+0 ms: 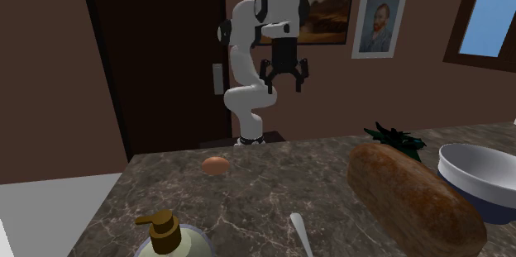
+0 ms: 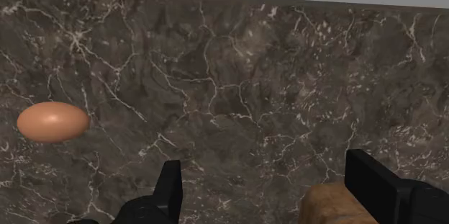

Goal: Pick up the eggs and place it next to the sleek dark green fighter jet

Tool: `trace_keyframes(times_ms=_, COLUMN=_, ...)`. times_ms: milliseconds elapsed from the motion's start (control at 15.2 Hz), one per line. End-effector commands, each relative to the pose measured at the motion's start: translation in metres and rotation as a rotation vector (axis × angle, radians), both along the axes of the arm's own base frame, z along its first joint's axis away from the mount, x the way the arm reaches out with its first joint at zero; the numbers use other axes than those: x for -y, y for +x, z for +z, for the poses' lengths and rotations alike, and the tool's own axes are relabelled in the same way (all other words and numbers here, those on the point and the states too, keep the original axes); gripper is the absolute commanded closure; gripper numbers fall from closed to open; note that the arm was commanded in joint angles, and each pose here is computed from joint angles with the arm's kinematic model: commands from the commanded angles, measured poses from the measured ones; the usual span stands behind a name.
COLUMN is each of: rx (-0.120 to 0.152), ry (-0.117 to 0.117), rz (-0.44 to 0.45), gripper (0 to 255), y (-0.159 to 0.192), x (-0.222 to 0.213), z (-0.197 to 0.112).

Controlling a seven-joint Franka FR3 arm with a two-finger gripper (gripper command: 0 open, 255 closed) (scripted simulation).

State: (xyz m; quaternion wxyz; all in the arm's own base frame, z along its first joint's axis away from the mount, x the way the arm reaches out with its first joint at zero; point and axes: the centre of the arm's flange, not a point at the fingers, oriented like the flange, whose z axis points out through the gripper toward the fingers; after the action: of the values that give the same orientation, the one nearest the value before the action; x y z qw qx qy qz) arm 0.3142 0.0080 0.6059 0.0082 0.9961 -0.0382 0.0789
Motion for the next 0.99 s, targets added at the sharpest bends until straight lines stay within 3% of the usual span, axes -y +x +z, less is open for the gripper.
trace_keyframes(times_ms=0, rx=0.0, ry=0.0, rz=0.0, gripper=0, y=0.0, x=0.0, z=0.0)
trace_keyframes(times_ms=462, rx=-0.038, ry=-0.015, rz=-0.307, gripper=0, y=0.048, x=0.057, z=-0.05)
trace_keyframes(times_ms=924, rx=-0.077, ry=-0.029, rz=-0.614, gripper=0, y=0.074, x=0.127, z=-0.101)
